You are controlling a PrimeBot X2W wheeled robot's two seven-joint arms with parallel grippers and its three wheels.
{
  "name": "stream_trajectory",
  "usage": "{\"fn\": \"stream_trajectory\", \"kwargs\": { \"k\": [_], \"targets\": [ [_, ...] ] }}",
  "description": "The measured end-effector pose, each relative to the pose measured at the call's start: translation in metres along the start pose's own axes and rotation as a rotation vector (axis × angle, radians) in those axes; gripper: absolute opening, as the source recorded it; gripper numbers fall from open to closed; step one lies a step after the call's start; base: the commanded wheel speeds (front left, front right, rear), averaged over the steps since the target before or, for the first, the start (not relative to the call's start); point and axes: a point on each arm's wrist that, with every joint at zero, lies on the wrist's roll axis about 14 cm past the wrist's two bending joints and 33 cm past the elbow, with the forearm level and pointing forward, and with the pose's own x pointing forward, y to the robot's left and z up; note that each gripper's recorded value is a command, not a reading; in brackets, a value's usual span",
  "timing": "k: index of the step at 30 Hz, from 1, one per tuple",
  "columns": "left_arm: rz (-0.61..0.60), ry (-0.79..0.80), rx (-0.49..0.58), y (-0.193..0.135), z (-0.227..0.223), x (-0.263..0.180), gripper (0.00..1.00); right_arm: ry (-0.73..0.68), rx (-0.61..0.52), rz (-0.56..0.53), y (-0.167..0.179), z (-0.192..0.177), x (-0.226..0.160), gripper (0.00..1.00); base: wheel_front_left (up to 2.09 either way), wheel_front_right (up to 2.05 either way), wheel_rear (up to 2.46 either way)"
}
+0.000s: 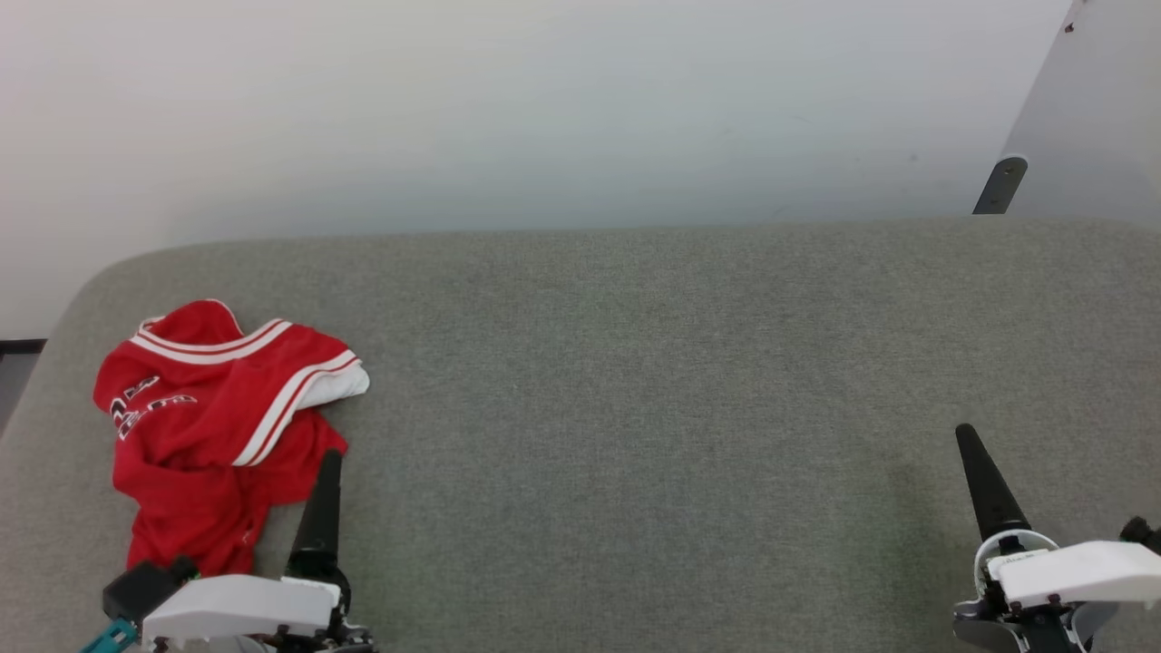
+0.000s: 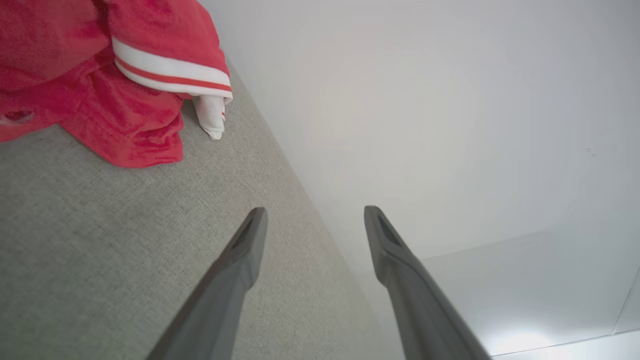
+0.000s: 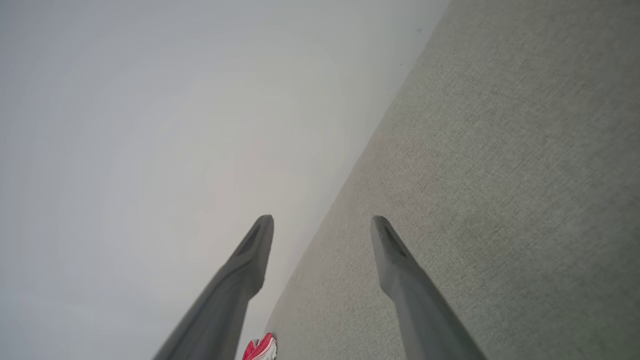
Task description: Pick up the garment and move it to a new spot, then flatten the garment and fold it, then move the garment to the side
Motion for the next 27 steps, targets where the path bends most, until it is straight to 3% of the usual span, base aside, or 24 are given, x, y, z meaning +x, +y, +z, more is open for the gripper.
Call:
{"fn": "stream_trajectory", "kwargs": {
  "k": [11, 27],
  "targets": [
    [-0.033, -0.020, 0.225, -0.010, 0.001, 0.001, 1.00, -0.003, -0.280, 0.040, 0.012, 0.000, 0.005, 1.00, 0.00, 0.00, 0.00],
    [-0.065, -0.019, 0.555, -0.019, -0.005, 0.002, 1.00, -0.033, -0.548, 0.083, 0.024, 0.004, 0.012, 1.00, 0.00, 0.00, 0.00]
  ]
}}
